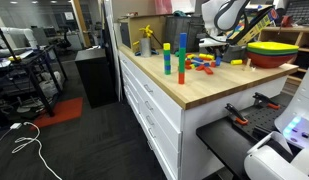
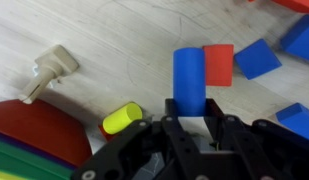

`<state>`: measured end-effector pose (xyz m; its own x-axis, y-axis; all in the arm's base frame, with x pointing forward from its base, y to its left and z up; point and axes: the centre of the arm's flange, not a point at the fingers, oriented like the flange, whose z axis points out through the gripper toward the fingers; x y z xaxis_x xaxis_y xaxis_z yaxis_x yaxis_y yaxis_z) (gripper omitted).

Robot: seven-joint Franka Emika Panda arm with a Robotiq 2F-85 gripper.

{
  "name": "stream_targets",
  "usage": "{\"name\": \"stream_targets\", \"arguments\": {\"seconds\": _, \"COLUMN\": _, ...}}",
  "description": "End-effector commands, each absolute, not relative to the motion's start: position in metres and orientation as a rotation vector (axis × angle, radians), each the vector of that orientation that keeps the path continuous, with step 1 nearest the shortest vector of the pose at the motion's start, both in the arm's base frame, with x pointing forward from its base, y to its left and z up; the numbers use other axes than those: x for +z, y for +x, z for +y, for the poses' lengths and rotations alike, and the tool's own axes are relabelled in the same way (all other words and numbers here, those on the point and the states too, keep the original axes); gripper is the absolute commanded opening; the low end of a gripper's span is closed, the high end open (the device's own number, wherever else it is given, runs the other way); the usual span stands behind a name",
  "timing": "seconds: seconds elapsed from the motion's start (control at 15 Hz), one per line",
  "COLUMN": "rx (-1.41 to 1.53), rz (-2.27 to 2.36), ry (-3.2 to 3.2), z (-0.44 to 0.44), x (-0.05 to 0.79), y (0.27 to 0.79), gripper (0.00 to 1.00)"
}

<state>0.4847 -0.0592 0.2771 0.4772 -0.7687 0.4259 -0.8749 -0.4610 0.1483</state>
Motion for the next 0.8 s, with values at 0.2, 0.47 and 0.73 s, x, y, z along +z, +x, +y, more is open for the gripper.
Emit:
{"name": "stream_targets", "arguments": {"seconds": 0.2, "rx": 0.525, "rz": -1.431, "ry": 2.38, "z": -0.03, "x": 0.27, "y": 0.442, "gripper": 0.08}}
{"name": "stream_targets", "arguments": {"seconds": 0.47, "rx": 0.6, "rz": -1.397, "ry": 2.364, "z": 0.0, "x": 0.267, "y": 0.425, "gripper": 0.08}}
{"name": "stream_targets", "arguments": {"seconds": 0.73, "rx": 0.674, "rz": -1.381, "ry": 2.356, "z": 0.02, "x": 0.261, "y": 0.416, "gripper": 0.08}}
